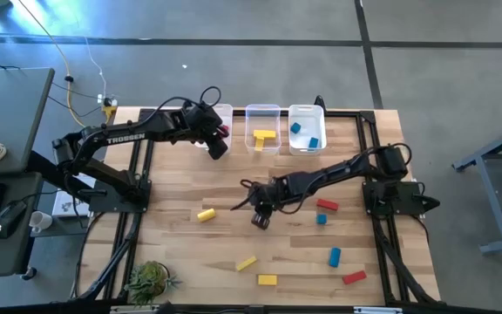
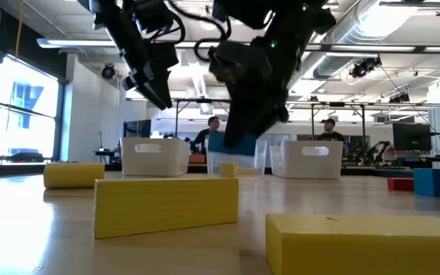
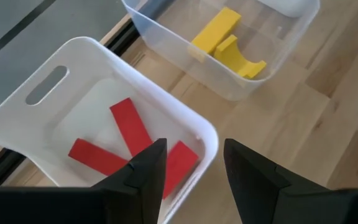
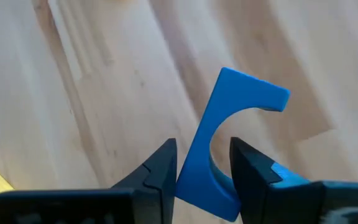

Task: Sort & place blocks by color
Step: Put the blue arch block into the right white bin

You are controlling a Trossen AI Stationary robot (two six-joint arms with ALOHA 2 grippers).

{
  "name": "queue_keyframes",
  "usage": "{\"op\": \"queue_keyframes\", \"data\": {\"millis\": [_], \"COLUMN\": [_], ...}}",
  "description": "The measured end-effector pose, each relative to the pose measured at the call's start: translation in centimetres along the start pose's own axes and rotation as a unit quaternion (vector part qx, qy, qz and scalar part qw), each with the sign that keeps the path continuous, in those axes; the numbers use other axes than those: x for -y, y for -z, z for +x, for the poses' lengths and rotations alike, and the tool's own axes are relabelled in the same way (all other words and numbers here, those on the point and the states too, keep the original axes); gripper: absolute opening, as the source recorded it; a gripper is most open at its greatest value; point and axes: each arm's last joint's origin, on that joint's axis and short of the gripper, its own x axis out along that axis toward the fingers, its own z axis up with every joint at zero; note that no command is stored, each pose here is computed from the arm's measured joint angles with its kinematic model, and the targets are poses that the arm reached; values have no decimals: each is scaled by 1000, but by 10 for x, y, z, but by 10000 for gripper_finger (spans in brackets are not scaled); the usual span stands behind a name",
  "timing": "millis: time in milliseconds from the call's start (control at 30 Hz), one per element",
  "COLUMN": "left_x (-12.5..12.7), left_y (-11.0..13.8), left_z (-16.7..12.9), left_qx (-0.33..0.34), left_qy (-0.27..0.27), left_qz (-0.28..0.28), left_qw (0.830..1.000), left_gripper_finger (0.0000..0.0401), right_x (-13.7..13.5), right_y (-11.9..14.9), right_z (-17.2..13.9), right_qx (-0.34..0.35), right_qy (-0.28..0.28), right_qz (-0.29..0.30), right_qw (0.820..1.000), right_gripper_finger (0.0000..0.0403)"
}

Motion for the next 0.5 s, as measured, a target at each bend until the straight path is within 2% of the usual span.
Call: {"op": "queue_keyframes", "data": {"millis": [233, 500], "left_x": [15, 38], "left_y": [3, 11], "left_z": [-3, -8], "left_qx": [-3, -18], "left_qy": [17, 47], "left_qz": [21, 58], "left_qw": [1000, 997], "left_gripper_finger": [147, 149], "right_x": [29, 79], "right_y": [-14, -27], "right_z": [-41, -77], "right_qx": [33, 47], "right_qy": [68, 166], "right_qz": [-3, 14], "right_qw": [997, 985], "right_gripper_finger": [99, 99]}}
